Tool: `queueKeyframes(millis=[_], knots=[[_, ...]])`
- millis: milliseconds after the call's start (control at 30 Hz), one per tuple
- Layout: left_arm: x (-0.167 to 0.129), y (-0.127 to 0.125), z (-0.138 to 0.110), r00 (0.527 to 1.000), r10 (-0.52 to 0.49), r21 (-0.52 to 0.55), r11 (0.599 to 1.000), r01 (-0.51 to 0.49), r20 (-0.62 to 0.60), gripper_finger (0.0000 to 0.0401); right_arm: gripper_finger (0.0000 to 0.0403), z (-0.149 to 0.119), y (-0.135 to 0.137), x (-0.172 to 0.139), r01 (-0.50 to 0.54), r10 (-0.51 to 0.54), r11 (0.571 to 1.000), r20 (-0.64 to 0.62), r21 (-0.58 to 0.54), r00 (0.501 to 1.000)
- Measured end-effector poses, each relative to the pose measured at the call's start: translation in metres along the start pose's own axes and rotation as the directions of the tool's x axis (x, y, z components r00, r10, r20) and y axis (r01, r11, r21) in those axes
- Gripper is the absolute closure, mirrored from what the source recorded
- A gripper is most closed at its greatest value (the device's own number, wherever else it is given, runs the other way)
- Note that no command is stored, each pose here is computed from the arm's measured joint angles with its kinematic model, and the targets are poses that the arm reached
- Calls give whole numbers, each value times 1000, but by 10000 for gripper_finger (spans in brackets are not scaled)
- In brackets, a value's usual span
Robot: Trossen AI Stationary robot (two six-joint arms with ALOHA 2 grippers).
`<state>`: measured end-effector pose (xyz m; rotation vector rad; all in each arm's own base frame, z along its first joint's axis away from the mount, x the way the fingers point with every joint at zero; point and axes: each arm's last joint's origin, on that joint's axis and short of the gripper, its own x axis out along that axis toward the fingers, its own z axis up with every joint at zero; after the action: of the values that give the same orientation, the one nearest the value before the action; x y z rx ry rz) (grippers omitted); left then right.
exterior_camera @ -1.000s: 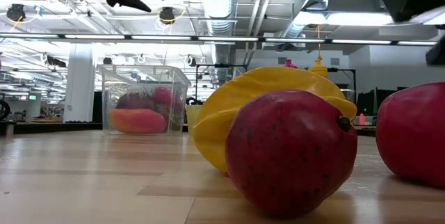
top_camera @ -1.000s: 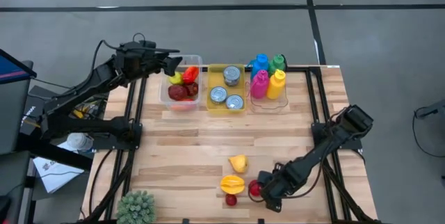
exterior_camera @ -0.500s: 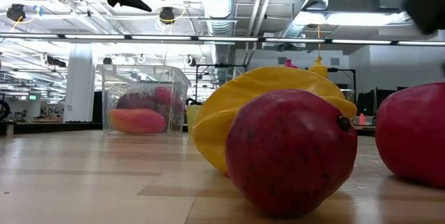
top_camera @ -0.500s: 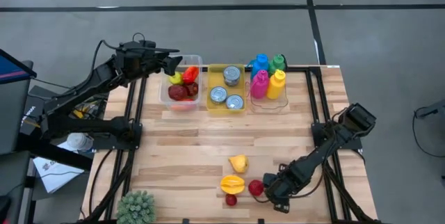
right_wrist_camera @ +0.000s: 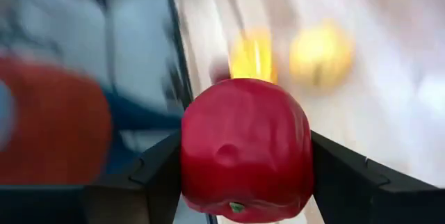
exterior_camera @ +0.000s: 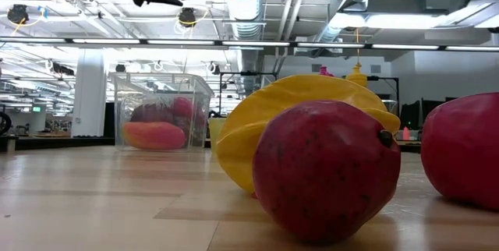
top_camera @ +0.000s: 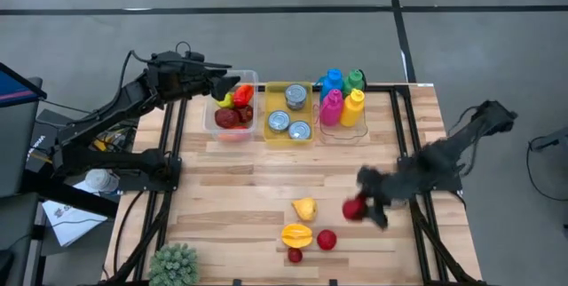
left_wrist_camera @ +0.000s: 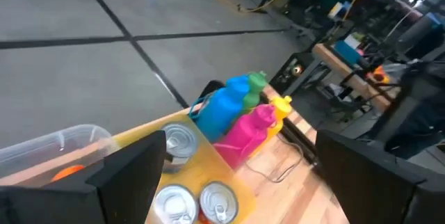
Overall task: Pick & Place Food Item
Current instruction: Put the tomato into the transparent container
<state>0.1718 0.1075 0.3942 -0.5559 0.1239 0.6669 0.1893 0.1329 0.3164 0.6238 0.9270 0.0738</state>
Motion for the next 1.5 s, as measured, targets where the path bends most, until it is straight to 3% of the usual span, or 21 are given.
queueKeyframes(millis=[67, 133, 267, 400, 500, 800, 967, 1067, 1133, 1333, 1500], knots=[[0, 0, 0, 1000, -2, 0, 1000, 2, 0, 43, 153, 14, -6, -27, -55, 53, 998, 160, 10, 986], [0, 0, 0, 1000, -2, -1, 1000, 2, 0, 43, 153, 25, -10, -53, -121, 118, 993, 319, -12, 940], [0, -1, 0, 1000, -23, -1, 1000, 22, -11, 43, 153, 41, -13, -101, -242, 291, 957, 559, -162, 777], [0, -1, 0, 999, -29, -1, 1000, 29, -14, 43, 153, 47, -13, -136, -315, 454, 891, 647, -327, 612], [0, -1, 0, 1000, -29, -1, 1000, 29, -13, 43, 153, 46, -15, -151, -314, 513, 858, 661, -407, 547], [0, -1, 0, 999, -41, -2, 999, 41, -21, 43, 153, 49, -24, -152, -241, 454, 890, 694, -387, 559], [0, -2, 1, 999, -49, -18, 999, 48, -10, 43, 153, 64, -37, -139, -35, 227, 967, 790, -252, 569], [0, -3, 2, 998, -61, -29, 998, 61, 8, 43, 153, 86, -49, -122, 122, 74, 977, 821, -173, 566], [0, -3, 3, 998, -66, -30, 997, 67, 17, 43, 153, 105, -59, -105, 172, 27, 973, 812, -155, 582], [-1, -4, 4, 997, -71, -30, 997, 72, 28, 43, 153, 174, -93, -47, 145, 59, 969, 756, -201, 652], [-10, -5, 7, 995, -84, -30, 996, 85, 51, 43, 153, 230, -121, 1, 221, -3, 951, 704, -218, 710]])
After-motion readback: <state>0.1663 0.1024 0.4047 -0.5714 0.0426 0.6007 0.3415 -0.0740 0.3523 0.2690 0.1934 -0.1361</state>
